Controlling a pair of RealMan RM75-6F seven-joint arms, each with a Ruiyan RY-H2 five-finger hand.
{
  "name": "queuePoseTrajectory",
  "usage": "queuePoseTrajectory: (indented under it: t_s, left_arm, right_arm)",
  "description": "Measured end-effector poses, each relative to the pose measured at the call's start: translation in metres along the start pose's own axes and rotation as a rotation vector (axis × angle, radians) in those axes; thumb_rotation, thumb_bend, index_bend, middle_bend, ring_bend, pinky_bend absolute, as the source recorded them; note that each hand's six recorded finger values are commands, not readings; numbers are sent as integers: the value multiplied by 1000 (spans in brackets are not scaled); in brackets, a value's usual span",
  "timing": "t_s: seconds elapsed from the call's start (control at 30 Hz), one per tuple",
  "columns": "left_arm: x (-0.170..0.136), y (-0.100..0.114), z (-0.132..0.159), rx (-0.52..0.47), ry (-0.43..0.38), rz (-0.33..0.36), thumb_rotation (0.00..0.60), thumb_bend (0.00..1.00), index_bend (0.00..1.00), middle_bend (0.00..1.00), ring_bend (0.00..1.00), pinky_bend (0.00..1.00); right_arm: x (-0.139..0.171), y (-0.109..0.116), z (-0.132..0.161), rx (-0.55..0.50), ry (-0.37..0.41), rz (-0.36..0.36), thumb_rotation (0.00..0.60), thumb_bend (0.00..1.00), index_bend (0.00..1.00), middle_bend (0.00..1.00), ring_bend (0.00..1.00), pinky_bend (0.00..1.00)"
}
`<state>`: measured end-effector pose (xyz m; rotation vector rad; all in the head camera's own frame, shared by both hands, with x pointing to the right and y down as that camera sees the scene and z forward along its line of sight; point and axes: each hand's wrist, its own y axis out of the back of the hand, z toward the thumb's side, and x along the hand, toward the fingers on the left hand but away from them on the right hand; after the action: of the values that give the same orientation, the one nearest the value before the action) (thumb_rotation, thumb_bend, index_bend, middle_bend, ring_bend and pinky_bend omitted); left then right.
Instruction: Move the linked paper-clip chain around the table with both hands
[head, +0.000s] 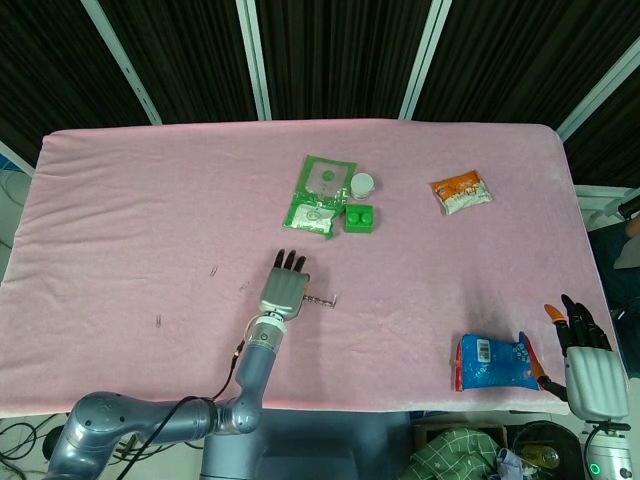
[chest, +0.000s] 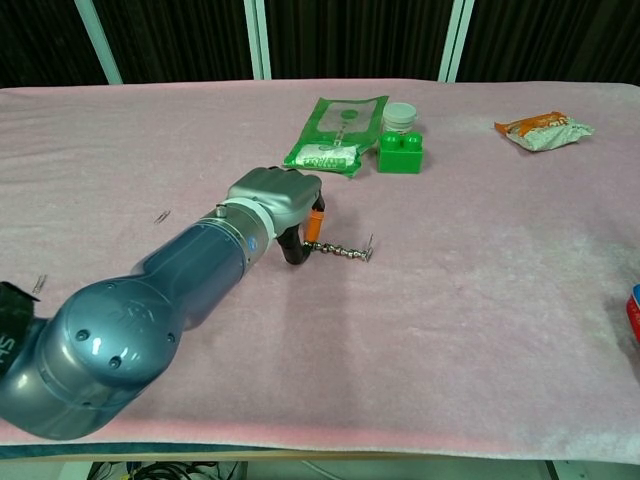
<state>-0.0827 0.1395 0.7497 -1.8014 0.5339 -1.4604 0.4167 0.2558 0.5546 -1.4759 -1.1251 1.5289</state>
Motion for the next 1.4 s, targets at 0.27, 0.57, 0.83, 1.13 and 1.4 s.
queuePoseTrajectory:
  t_s: [0.27,0.57,0.83,1.13,1.4]
  left_arm:
    - [1,0,-4,2,1,1,600,404,570,130,0,0]
    - [2,6,-9,3,-5,12,600,412,583,132,0,0]
    - [4,15,-24,24,-1,28,600,417,587,134,0,0]
    - [2,25,-41,113,-19,57,600,418,587,135,0,0]
    - [0,38,-59,181,-20,90,600,419,599,140,0,0]
  right_arm:
    - [0,0,0,-2,-1,3,600,160,151,0,6,193]
    - [0,-1,0,-2,-3,5,600,161,155,0,6,193]
    - [1,0,1,-5,-2,4,600,161,161,0,6,193]
    - [1,0,1,-4,-3,4,600,161,162,0,6,193]
    - [1,1,2,-4,-2,1,600,161,164,0,7,193]
